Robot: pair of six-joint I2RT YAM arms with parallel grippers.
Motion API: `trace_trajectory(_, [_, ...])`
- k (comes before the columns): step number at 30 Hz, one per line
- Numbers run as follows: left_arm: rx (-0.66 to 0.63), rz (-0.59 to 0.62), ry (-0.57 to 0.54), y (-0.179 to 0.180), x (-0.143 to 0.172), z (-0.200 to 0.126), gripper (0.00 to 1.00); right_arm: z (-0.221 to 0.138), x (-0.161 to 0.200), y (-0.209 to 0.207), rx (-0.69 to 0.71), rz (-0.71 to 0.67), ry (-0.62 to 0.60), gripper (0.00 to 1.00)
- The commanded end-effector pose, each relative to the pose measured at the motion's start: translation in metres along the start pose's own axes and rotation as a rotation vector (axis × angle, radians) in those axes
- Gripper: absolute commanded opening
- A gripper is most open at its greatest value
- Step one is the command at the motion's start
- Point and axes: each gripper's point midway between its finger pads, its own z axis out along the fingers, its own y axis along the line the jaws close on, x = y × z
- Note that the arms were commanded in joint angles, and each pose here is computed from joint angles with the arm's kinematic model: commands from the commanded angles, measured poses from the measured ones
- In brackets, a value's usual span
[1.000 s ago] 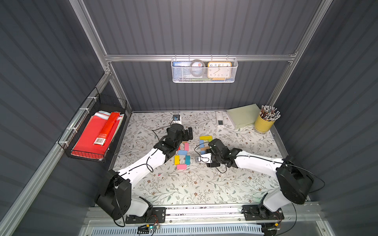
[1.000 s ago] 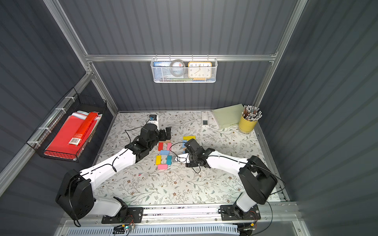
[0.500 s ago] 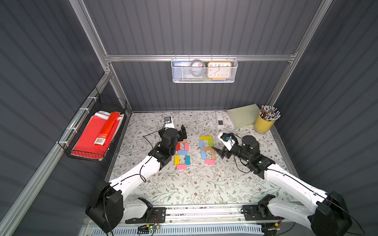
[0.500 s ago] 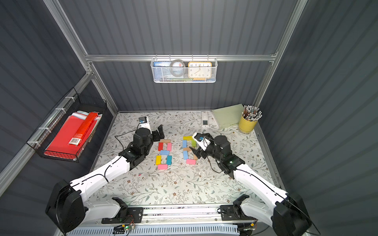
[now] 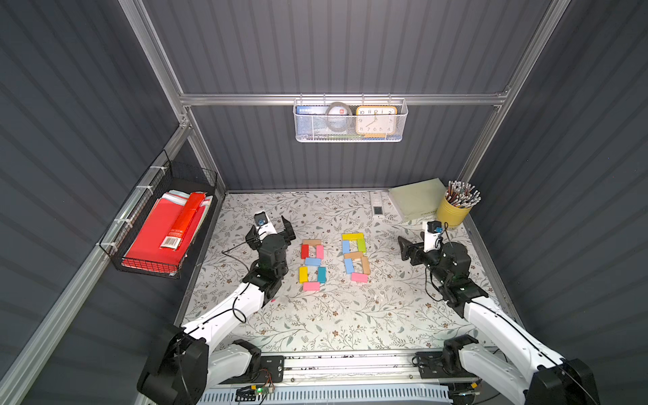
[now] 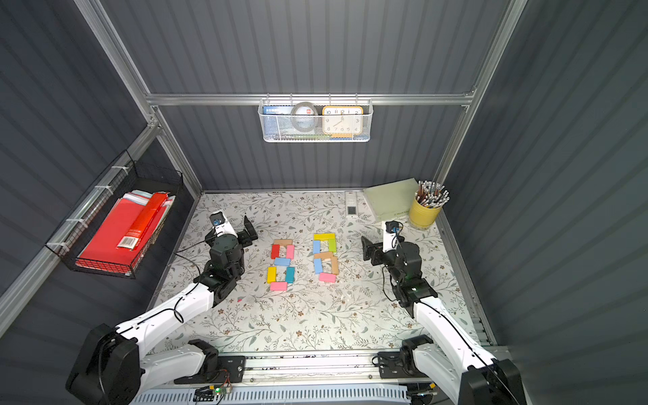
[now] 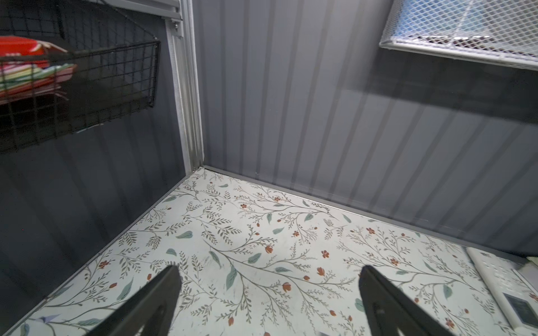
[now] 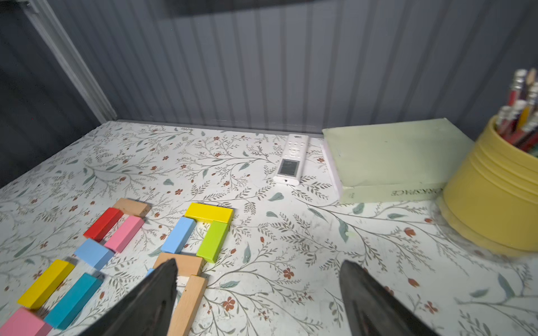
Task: Assemble the number 8 with building blocks
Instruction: Reset both arms
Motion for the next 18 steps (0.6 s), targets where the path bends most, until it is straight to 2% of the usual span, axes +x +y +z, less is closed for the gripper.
trace_trajectory(1, [0.028,-0.066,-0.043,0.011,-0.011,0.002,0.99,-0.005,-0.008,-0.010,0.029,0.095,-0.016,0.94])
trace_trajectory(7, [0.061,-0.045,-0.014,0.024,-0.007,0.014,1.00,-0.016,0.016,0.002,-0.033,0.127,0.105,0.95])
trace_trajectory(8, [0.078,-0.039,-0.003,0.022,-0.004,0.016,1.00,-0.018,0.019,0.009,-0.076,0.103,0.117,0.95])
trace_trajectory(11, [0.122,-0.048,0.022,0.016,0.001,0.017,0.99,-0.024,0.013,0.030,-0.190,0.122,0.084,0.95])
trace_trajectory(16, [0.132,-0.076,0.020,0.019,0.004,0.011,0.99,-0.019,0.020,0.024,-0.151,0.159,0.124,0.97])
trace_trajectory(18, [0.104,-0.072,0.012,0.025,0.005,0.010,0.99,-0.016,0.021,0.011,-0.078,0.163,0.142,0.98])
